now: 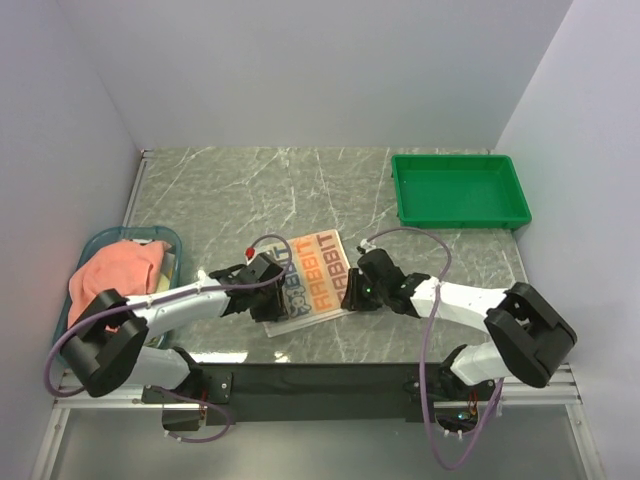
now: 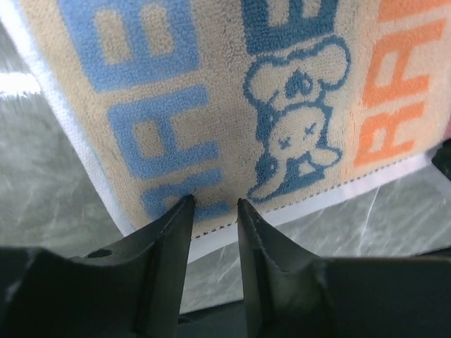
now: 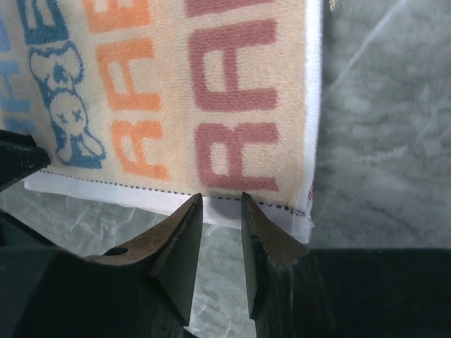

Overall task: Fold and stack the towels
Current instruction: Fold the towel

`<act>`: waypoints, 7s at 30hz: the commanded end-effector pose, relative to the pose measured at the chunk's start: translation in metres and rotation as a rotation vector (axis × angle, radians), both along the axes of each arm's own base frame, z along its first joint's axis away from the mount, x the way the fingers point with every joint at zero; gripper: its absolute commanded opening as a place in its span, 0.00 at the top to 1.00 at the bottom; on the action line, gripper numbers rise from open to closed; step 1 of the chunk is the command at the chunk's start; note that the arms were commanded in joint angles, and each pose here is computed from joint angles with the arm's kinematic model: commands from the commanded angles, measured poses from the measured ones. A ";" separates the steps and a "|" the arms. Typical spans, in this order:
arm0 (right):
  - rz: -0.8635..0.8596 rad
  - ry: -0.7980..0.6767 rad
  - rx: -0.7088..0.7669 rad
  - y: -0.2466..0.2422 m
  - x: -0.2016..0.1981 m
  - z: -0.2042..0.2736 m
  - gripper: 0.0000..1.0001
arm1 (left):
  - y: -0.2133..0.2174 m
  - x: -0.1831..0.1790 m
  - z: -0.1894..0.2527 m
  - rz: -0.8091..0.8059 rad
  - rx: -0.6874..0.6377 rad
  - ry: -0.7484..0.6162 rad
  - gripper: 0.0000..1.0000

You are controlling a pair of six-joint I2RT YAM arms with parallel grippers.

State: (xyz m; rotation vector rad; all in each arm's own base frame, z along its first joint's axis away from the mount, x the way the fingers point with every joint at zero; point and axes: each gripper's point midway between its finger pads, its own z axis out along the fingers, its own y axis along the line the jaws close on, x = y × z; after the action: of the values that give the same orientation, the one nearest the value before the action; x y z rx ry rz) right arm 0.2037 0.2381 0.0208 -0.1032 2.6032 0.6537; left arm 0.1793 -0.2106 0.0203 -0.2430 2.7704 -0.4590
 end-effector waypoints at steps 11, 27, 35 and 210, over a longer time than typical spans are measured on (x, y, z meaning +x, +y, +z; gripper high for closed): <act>-0.066 -0.251 0.338 0.039 0.079 0.122 0.35 | -0.019 0.057 0.093 0.045 -0.126 -0.253 0.28; -0.022 -0.302 0.678 0.143 0.188 0.139 0.16 | 0.019 0.212 0.090 0.356 -0.353 -0.436 0.51; 0.004 -0.242 0.677 0.160 0.189 0.097 0.16 | 0.031 0.203 0.035 0.400 -0.354 -0.360 0.54; 0.756 -0.033 -0.401 -0.026 0.149 -0.031 1.00 | 0.046 0.201 0.021 -0.445 0.145 -0.164 0.47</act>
State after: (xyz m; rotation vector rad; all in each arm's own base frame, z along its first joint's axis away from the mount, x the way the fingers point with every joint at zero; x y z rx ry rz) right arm 0.3755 0.2179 0.0152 -1.2089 2.4969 0.3476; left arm 0.3814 -0.1594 0.0410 0.3936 2.6684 -0.3268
